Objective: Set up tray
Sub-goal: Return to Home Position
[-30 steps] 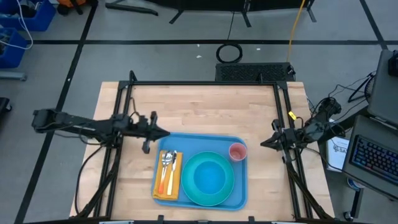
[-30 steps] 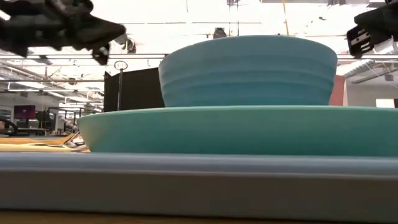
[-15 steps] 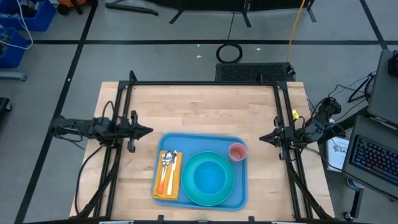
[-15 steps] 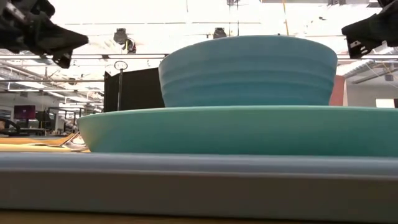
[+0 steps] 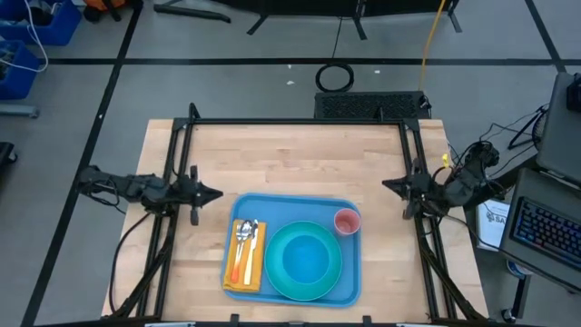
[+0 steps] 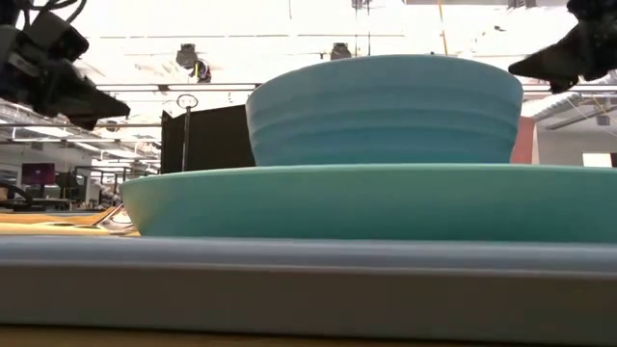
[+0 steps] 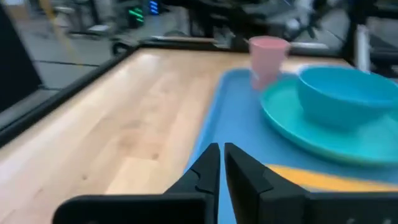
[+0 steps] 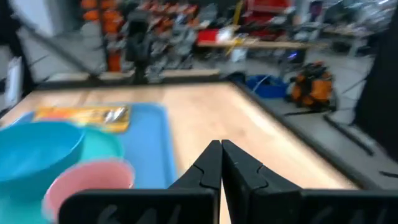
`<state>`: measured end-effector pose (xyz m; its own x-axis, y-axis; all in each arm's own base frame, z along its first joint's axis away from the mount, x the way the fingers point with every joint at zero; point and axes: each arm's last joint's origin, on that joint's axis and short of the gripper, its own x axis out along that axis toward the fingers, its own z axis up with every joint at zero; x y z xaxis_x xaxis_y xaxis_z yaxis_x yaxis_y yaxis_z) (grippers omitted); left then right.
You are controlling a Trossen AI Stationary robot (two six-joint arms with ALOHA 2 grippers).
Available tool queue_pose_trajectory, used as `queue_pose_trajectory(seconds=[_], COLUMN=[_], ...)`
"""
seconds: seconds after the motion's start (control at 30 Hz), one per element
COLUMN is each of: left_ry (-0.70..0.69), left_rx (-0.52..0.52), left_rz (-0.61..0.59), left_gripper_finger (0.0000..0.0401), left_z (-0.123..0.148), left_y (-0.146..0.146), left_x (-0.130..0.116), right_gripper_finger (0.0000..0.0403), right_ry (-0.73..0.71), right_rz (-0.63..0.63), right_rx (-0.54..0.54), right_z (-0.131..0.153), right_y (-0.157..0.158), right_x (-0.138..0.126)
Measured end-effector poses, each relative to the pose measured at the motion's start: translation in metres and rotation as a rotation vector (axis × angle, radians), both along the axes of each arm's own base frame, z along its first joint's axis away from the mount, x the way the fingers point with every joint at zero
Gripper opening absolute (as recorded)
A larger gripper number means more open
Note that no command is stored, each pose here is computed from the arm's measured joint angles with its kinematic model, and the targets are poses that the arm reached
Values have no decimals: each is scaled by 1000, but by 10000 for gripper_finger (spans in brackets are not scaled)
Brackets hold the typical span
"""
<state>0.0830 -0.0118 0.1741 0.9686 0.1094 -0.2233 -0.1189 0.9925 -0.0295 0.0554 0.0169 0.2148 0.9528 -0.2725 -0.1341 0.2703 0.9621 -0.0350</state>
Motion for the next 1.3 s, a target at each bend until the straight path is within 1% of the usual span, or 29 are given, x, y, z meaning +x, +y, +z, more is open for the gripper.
queue_pose_trajectory(seconds=[0.07, 0.1, 0.17, 0.3, 0.43, 0.53, 0.63, 0.93, 1.07, 1.17, 1.3], left_ry=[-16, -8, 15, 34, 61, 70, 68, 58, 54, 49, 50], left_rx=[-20, -17, -7, 17, 119, 152, 152, 146, 145, 143, 142], left_rz=[58, 87, 109, 111, 87, 67, 66, 67, 65, 64, 57], left_gripper_finger=[35, 38, 42, 46, 46, 46, 46, 47, 47, 47, 47], left_z=[-3, -5, -7, -8, -9, -9, -9, -8, -7, -7, -7], left_y=[1, 2, 2, 2, 2, 2, 2, 2, 1, 1, 1], left_x=[1, 1, 2, 3, 4, 4, 4, 5, 5, 5, 5], right_gripper_finger=[0, 0, 0, 0, 0, 0, 0, 0, 0, 0, 0], right_ry=[-30, -31, -23, -15, 9, 28, 50, 124, 50, -35, -110], right_rz=[-47, -52, -54, -40, 33, 80, 108, 109, 141, 133, 134], right_rx=[-7, -11, -19, -23, -25, -26, -35, -94, -26, 45, 104], right_z=[4, 4, 3, 0, -6, -12, -21, -59, -51, -44, -37], right_y=[-1, -1, -1, 0, 4, 6, 9, 16, 20, 21, 22], right_x=[0, 0, 0, 1, 3, 5, 7, 15, 19, 21, 22])
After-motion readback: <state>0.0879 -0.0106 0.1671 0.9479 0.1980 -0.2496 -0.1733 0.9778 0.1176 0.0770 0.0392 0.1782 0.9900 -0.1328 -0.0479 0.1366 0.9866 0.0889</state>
